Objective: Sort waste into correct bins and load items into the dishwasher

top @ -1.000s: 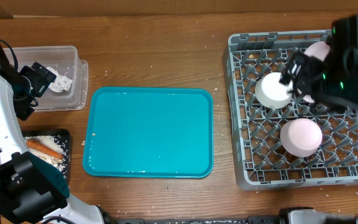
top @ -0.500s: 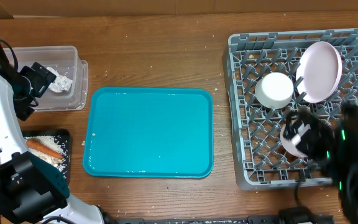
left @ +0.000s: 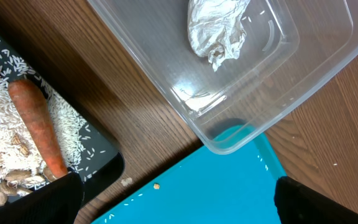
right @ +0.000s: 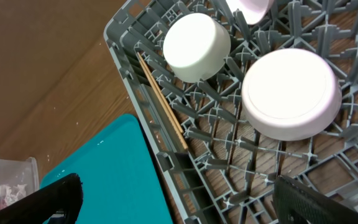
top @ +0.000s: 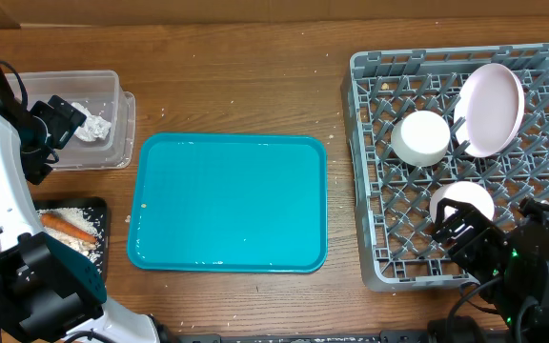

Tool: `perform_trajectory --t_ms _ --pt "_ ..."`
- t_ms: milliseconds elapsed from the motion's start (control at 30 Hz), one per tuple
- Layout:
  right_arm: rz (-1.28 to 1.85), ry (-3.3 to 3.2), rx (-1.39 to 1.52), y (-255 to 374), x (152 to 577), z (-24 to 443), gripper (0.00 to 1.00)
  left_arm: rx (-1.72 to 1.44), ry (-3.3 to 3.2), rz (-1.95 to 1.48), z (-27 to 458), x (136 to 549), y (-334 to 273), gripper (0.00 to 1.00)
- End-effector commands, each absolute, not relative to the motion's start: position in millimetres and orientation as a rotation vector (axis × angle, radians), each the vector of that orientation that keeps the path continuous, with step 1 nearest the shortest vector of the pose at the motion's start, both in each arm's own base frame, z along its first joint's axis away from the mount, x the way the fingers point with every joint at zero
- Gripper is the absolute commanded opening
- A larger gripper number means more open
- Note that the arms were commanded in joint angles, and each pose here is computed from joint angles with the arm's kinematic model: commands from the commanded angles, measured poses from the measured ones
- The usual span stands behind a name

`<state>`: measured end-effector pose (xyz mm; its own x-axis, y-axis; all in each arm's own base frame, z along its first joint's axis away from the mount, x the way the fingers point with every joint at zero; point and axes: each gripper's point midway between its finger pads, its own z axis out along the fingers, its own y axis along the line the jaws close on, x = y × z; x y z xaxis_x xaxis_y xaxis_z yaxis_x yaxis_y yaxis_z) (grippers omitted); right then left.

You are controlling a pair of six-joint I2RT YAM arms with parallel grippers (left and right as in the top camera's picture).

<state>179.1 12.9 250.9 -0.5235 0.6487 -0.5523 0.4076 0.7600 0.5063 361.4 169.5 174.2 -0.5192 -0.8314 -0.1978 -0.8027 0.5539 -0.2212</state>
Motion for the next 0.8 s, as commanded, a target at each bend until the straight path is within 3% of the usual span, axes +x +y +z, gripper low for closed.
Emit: perform_trajectory --t_ms 0,767 --pt "0.414 2.185 0.811 13 179 250 1.0 -1.37 2.51 -0.144 172 363 172 1.0" --pt "0.307 2.192 0.827 0 176 241 1.0 -1.371 2.509 -0.144 172 363 172 1.0"
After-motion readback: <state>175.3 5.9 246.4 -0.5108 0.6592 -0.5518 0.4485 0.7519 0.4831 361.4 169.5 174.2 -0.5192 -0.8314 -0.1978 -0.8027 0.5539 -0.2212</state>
